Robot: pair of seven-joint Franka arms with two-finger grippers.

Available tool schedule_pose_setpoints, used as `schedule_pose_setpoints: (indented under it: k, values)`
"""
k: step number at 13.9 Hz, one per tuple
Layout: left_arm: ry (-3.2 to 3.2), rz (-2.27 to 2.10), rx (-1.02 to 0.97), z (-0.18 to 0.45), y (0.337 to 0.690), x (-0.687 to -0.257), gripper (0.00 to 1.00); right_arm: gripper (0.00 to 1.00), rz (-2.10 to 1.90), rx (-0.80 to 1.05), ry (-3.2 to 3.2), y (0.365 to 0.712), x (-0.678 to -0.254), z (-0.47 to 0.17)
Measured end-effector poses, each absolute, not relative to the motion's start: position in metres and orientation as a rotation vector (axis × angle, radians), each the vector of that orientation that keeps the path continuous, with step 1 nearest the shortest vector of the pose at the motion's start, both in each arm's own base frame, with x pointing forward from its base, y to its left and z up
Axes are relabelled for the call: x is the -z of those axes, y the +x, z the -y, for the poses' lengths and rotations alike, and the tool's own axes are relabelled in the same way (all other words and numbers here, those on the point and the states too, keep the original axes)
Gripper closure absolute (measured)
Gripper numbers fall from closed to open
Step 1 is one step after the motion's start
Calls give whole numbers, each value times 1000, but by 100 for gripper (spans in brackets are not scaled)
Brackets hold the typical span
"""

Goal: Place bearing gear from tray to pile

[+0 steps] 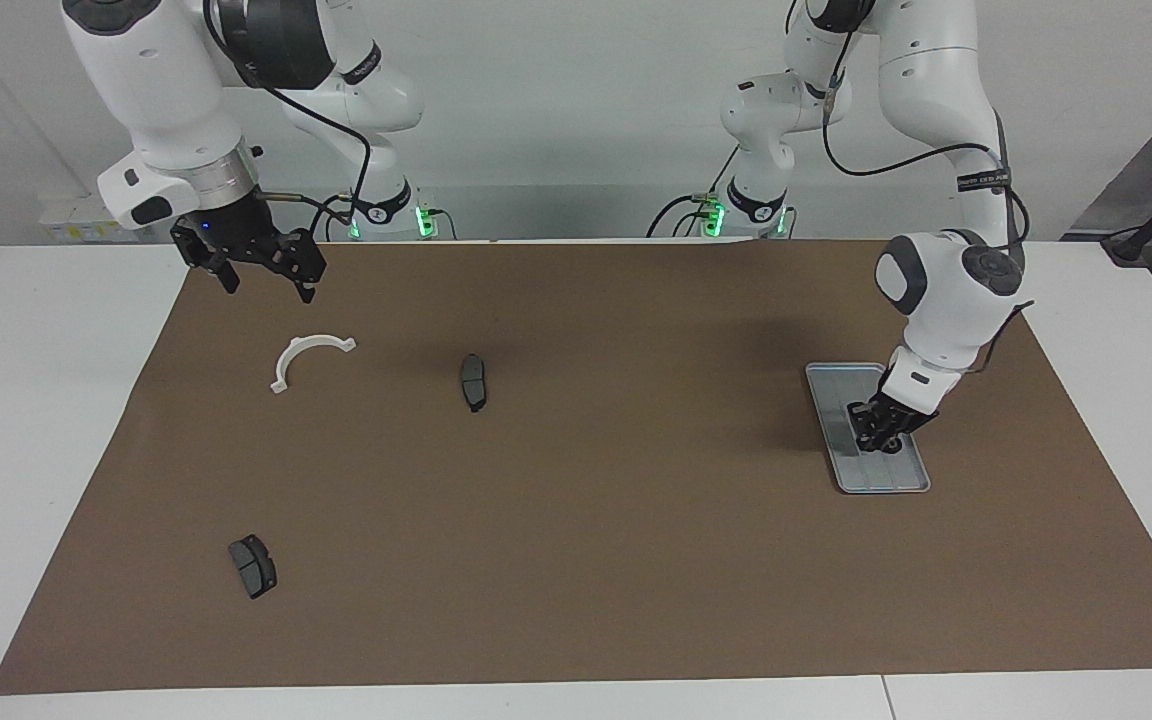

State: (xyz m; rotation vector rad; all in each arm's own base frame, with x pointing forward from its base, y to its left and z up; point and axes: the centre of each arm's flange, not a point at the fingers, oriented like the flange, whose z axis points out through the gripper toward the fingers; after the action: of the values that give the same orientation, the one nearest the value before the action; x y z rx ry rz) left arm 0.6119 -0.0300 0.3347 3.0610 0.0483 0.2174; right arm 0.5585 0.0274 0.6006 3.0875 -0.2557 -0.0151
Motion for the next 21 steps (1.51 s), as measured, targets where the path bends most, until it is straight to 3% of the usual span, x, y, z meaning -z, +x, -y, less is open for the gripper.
schedule_pose_setpoints:
  k: [7,12,16,19,21]
  values:
    - [3020,-165,-122,244,560,-334,76,0,255,14,3088,559,-601,-28]
    - [3017,-140,-86,327,513,-332,76,0,248,1,3090,560,-599,-30]
    - [3008,-211,-89,335,508,-336,33,0,199,-44,3100,564,-588,-60]
    - [2985,-330,-137,297,537,-351,0,0,212,-98,3110,566,-566,-105]
    - [2967,-416,-190,240,572,-367,1,0,210,-104,3116,566,-548,-136]
